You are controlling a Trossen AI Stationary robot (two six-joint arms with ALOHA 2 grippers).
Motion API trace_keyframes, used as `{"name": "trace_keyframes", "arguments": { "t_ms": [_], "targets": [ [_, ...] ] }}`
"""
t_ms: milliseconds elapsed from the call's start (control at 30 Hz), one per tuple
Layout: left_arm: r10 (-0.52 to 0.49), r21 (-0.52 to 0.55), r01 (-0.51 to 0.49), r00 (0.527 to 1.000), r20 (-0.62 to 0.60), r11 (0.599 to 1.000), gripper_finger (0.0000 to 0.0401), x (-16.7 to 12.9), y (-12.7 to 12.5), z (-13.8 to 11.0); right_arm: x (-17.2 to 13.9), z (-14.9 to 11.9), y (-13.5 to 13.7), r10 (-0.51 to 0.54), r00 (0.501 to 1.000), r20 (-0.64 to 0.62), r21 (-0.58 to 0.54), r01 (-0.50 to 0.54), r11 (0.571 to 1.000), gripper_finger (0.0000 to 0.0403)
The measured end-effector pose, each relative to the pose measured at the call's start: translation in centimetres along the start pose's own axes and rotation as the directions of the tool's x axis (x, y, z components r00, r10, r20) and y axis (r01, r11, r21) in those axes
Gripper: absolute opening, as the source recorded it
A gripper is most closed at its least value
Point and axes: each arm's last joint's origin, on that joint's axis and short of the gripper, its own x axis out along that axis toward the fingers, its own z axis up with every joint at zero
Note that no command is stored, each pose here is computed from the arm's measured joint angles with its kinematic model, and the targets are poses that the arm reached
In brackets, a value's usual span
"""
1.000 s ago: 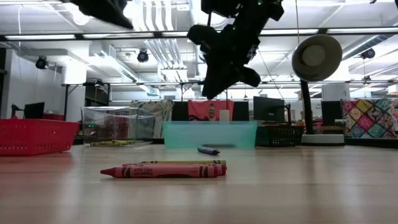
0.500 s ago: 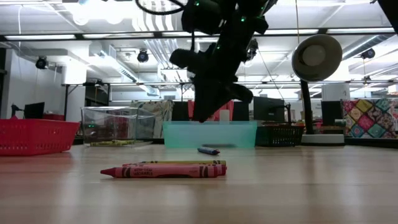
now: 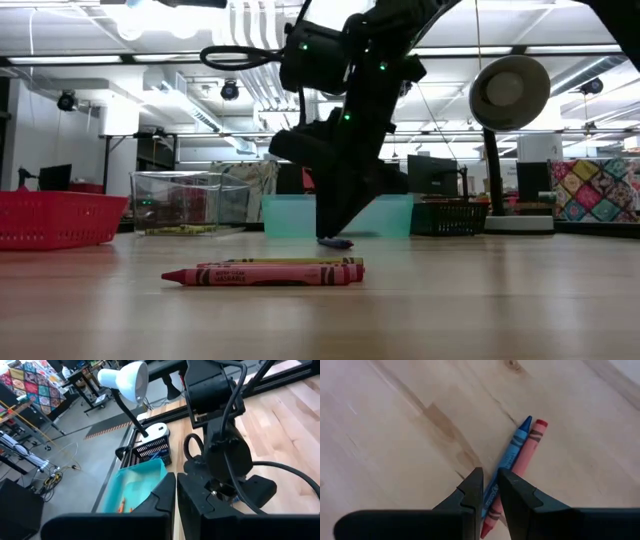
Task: Sort crayons
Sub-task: Put the blue crayon into the black bin
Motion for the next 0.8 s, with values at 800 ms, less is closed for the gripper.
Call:
{"name": "trace_keyframes", "arguments": {
  "t_ms": [800],
  "targets": [
    [-0.012, -0.01, 0.012, 0.999, -0.039, 1.0, 0.0, 1.0, -0.5, -0.2, -1.6, 1.2, 2.0, 0.065, 0.995, 0.08, -0.06, -0.06, 0.996, 0.0054]
  ]
}}
